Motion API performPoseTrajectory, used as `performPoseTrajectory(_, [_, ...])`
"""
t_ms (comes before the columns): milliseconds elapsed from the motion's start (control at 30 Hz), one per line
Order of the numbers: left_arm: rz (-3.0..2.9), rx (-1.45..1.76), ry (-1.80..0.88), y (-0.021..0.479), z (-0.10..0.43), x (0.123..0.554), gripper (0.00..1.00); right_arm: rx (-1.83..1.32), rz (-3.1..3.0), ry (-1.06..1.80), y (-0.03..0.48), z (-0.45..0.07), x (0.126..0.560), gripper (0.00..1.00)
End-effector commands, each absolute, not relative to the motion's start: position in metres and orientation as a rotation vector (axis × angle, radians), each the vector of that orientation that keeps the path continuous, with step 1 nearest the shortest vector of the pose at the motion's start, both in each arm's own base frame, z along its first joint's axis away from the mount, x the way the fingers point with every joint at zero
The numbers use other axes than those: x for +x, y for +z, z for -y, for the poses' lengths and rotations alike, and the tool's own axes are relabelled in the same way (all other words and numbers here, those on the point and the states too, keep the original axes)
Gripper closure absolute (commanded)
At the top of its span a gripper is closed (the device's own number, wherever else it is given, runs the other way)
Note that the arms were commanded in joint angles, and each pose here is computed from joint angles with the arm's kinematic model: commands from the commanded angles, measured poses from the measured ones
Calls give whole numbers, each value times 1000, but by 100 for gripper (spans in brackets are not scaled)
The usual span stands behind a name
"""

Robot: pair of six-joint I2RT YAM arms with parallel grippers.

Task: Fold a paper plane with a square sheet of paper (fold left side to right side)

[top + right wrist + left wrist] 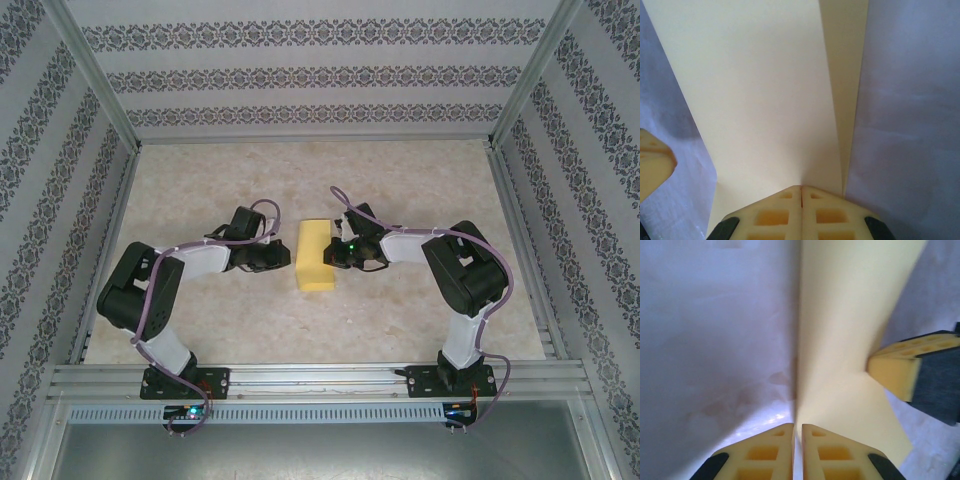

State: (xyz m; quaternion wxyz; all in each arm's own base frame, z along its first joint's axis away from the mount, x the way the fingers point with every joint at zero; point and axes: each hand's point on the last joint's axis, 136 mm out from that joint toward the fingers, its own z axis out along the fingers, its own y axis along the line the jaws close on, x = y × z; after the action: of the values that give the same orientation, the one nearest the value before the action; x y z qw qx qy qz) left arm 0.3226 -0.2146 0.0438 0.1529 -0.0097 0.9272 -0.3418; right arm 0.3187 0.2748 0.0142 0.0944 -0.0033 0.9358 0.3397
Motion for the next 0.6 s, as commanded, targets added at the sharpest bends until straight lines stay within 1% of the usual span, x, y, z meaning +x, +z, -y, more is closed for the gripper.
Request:
performPoseTrajectory(0, [-2600, 49, -1105, 61, 237, 322, 89, 61, -2957, 790, -25, -243, 290, 100])
performPoseTrajectory(267, [-2631, 84, -1151, 44, 261, 324, 90, 52, -2962, 793, -26, -244, 289, 100])
performPoseTrajectory(567, [-2722, 57, -1055, 16, 250, 315, 90, 17, -2938, 831, -18, -251, 291, 100])
